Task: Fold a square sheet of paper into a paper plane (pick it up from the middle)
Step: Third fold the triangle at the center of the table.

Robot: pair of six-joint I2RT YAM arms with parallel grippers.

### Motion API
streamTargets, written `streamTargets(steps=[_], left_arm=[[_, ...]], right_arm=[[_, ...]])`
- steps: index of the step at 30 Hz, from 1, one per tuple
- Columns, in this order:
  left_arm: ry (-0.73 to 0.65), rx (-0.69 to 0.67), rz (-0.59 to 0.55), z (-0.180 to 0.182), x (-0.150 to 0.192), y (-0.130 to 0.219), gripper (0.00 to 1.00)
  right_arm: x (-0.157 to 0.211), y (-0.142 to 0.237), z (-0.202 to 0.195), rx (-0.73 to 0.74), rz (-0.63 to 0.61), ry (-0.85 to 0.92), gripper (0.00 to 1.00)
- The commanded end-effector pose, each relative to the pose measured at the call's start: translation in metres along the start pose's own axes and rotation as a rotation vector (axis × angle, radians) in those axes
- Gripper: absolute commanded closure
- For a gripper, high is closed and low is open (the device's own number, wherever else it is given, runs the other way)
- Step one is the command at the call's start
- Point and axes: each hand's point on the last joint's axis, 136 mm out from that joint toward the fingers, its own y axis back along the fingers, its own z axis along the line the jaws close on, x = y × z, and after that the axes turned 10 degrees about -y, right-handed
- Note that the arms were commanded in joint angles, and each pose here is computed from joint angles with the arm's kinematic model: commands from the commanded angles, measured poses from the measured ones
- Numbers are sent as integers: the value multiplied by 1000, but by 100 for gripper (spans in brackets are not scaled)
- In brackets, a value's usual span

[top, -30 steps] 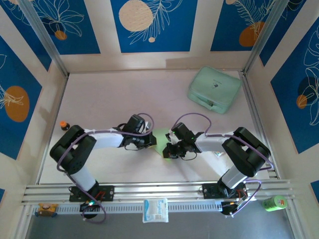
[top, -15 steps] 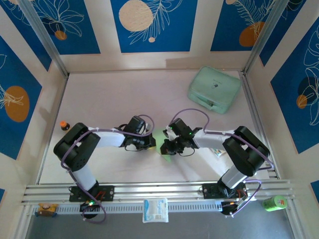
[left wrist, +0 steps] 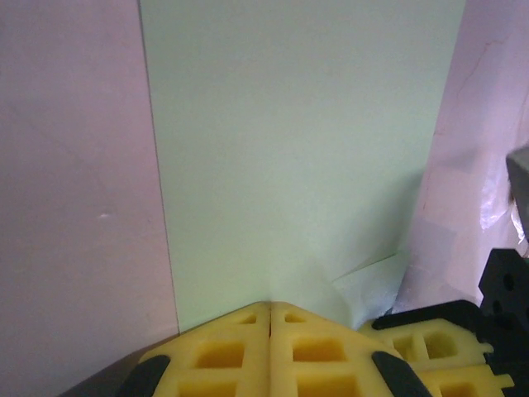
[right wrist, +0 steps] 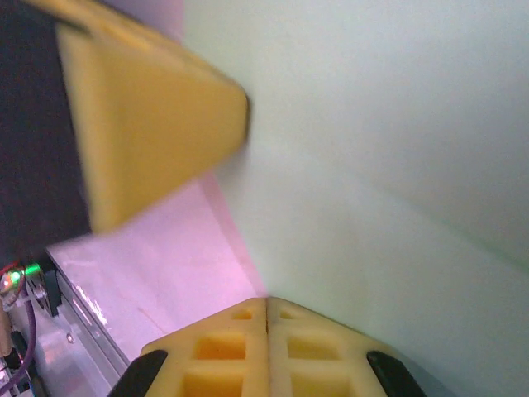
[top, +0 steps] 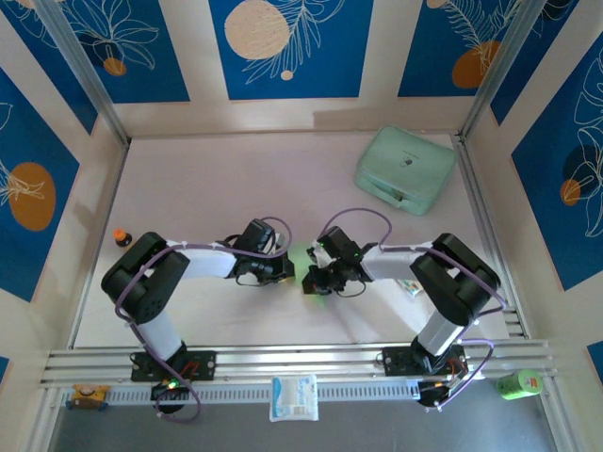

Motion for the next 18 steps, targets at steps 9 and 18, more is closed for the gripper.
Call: streamTargets(steps=[9, 18], left_arm=[[49, -125, 59, 38, 20, -7, 100], [78, -105, 39, 38, 21, -7, 100]], right_arm=[[40, 20, -34, 16, 15, -86, 96], [46, 35, -47, 48, -67, -115, 96]])
